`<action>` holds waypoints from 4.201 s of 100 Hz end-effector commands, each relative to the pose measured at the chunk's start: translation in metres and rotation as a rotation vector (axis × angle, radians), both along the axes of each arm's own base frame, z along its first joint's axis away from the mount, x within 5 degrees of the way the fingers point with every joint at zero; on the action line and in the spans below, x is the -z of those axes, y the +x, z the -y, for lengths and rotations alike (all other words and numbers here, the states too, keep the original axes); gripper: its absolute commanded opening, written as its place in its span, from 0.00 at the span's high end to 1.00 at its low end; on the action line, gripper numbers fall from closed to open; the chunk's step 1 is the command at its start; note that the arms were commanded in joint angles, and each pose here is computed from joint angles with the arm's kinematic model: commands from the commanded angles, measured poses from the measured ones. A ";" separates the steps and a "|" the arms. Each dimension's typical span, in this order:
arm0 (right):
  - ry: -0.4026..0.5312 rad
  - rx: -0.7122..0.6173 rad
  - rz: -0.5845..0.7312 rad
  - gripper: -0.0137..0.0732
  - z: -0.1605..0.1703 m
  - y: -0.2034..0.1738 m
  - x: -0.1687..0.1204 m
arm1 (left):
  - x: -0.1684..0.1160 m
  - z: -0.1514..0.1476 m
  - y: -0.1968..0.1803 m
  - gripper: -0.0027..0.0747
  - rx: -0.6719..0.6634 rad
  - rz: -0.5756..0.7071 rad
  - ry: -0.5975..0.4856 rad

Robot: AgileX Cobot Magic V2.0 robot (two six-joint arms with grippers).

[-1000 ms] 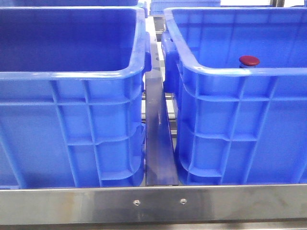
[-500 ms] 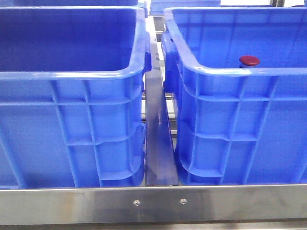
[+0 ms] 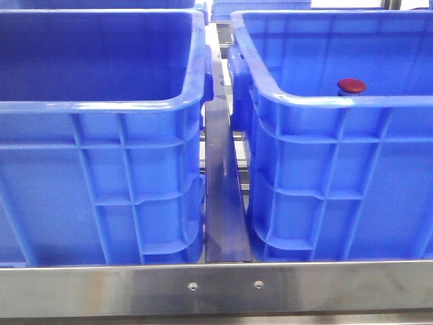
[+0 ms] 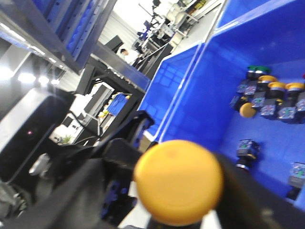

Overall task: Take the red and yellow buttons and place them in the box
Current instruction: 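Grasp the yellow cap with the right gripper, open left gripper, then carry the yellow button with the right gripper into the crate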

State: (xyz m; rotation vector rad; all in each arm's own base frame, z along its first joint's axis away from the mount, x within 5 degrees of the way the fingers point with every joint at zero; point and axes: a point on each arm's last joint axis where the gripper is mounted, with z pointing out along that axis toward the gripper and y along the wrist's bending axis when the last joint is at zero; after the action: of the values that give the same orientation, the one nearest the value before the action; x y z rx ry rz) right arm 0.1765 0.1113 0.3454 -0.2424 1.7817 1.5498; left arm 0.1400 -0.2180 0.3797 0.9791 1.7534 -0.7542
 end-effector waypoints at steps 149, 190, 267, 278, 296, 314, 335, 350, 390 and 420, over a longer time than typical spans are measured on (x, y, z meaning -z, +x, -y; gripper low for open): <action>-0.159 0.606 0.234 0.66 0.077 0.042 -0.013 | -0.011 -0.195 -0.027 0.20 -0.850 0.179 -0.138; -0.556 0.941 0.227 0.66 0.112 0.058 0.005 | 0.002 -0.210 -0.041 0.99 -0.995 0.173 -0.184; -0.871 0.844 0.118 0.66 0.135 0.201 0.077 | 0.001 -0.210 -0.041 0.99 -0.997 0.183 -0.192; -0.860 0.851 0.107 0.66 0.146 0.207 0.082 | 0.001 -0.210 -0.041 0.99 -0.997 0.183 -0.192; -0.817 0.825 0.107 0.66 0.156 0.211 0.091 | 0.001 -0.210 -0.041 0.99 -0.997 0.183 -0.192; -0.809 0.808 0.115 0.66 0.156 0.214 0.094 | 0.001 -0.210 -0.041 0.99 -0.997 0.183 -0.192; -0.788 0.790 0.139 0.66 0.155 0.222 0.094 | 0.001 -0.210 -0.041 0.99 -0.997 0.183 -0.192; -0.820 0.784 0.105 0.66 0.157 0.226 0.108 | 0.001 -0.210 -0.041 0.99 -0.997 0.183 -0.192; -0.828 0.762 0.059 0.58 0.156 0.223 0.125 | 0.001 -0.210 -0.041 0.99 -0.997 0.181 -0.191; -0.809 0.775 0.061 0.30 0.156 0.221 0.118 | 0.001 -0.210 -0.041 0.99 -0.997 0.181 -0.191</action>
State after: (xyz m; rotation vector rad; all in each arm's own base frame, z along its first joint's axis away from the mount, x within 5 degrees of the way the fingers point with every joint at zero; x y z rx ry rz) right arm 0.3995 -0.0428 0.2042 -0.0550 2.1031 0.2106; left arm 0.0991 -0.0095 0.3640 0.0086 1.7861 -0.1544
